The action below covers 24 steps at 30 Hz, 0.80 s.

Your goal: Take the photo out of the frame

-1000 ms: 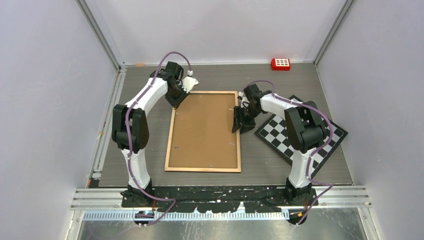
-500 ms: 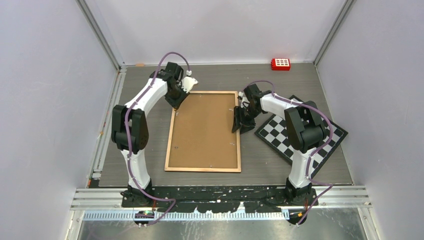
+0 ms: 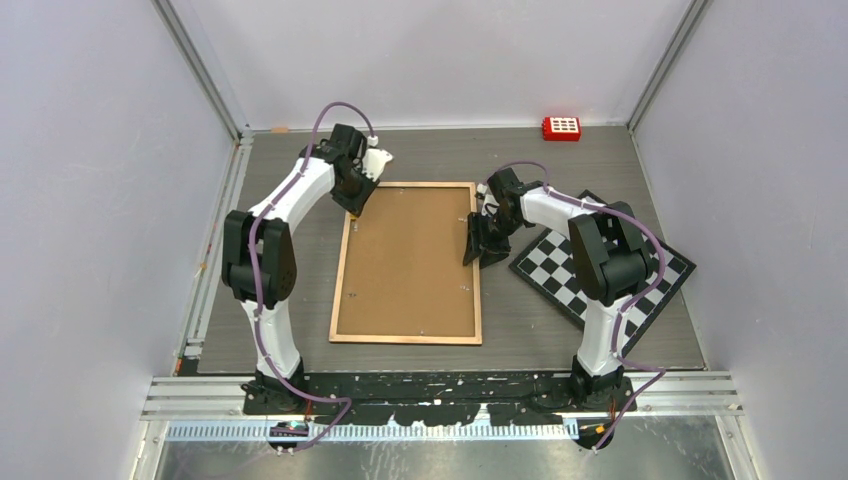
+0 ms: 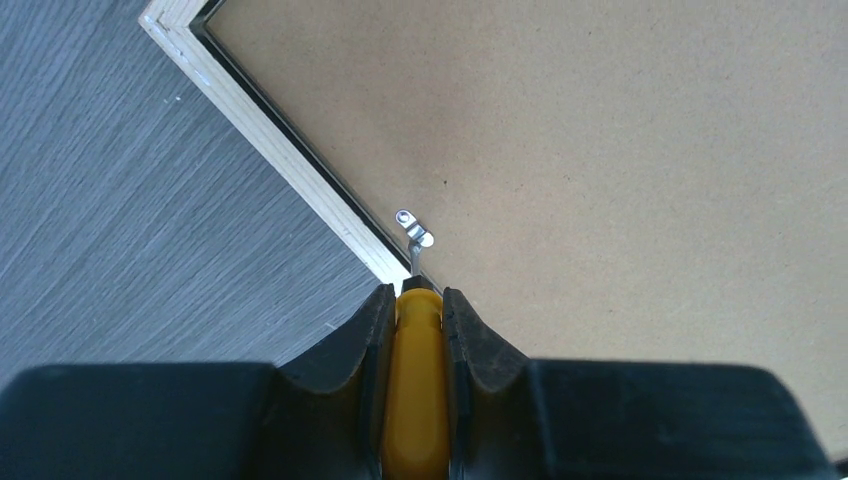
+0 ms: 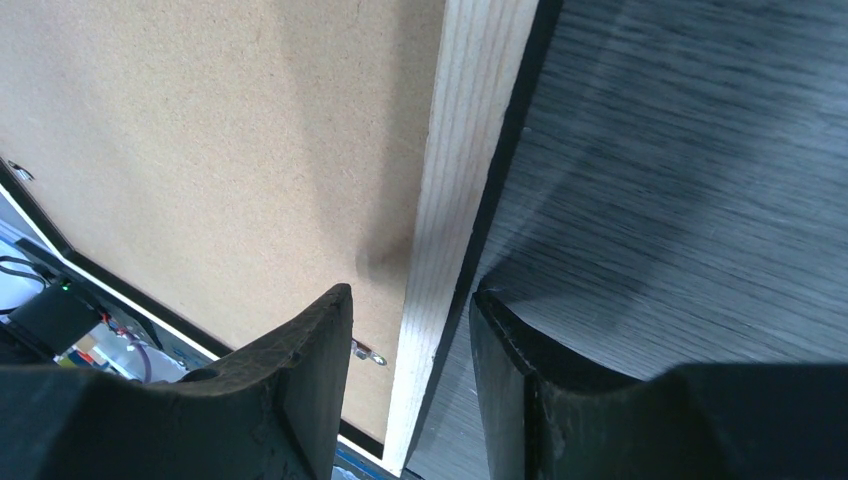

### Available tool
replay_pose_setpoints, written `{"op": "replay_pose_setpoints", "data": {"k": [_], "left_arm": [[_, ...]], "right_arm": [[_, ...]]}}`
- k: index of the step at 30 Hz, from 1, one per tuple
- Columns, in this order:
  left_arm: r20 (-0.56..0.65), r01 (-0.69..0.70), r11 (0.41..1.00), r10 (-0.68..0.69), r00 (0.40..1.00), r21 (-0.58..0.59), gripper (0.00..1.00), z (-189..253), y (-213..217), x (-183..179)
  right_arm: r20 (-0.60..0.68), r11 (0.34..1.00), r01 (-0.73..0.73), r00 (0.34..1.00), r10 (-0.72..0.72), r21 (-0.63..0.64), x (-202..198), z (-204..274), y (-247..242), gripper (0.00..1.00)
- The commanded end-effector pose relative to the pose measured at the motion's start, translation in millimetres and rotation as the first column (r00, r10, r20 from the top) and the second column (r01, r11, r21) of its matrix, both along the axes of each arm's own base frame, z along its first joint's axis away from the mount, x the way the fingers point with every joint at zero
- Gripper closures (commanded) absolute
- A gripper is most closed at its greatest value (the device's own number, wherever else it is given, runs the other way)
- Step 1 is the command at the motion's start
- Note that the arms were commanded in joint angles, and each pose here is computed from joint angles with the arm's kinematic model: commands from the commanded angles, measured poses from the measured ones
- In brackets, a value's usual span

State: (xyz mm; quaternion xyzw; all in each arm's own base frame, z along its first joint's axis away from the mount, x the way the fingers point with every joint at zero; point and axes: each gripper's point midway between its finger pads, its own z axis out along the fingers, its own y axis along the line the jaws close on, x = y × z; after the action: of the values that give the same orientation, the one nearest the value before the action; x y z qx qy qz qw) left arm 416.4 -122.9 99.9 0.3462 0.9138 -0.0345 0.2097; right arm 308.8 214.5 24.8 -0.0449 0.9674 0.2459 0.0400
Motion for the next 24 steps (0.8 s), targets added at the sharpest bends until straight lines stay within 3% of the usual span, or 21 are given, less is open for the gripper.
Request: {"op": "replay_pose_setpoints", "data": {"k": [1, 9, 20, 24], "left_arm": [[0.020, -0.005, 0.994, 0.007, 1.000, -0.110, 1.00, 6.2, -22.7, 3.5], [0.038, -0.013, 0.988, 0.019, 0.999, -0.153, 1.00, 13.0, -30.4, 9.8], [0.066, -0.043, 0.991, 0.051, 0.997, -0.123, 1.00, 13.2, -23.9, 18.4], [0.069, -0.043, 0.983, 0.057, 0.996, -0.178, 1.00, 33.7, -31.4, 17.9]], "right_arm": [[0.011, 1.000, 0.000, 1.000, 0.000, 0.003, 5.2, -2.6, 2.1, 0.49], [0.012, 1.000, -0.001, 1.000, 0.001, 0.001, 3.6, -2.6, 1.1, 0.49], [0.023, 1.000, -0.007, 1.000, 0.007, 0.005, 4.8, 1.0, 1.8, 0.49], [0.071, 0.999, -0.029, 0.997, 0.028, 0.017, 11.1, 13.9, 3.4, 0.48]]}}
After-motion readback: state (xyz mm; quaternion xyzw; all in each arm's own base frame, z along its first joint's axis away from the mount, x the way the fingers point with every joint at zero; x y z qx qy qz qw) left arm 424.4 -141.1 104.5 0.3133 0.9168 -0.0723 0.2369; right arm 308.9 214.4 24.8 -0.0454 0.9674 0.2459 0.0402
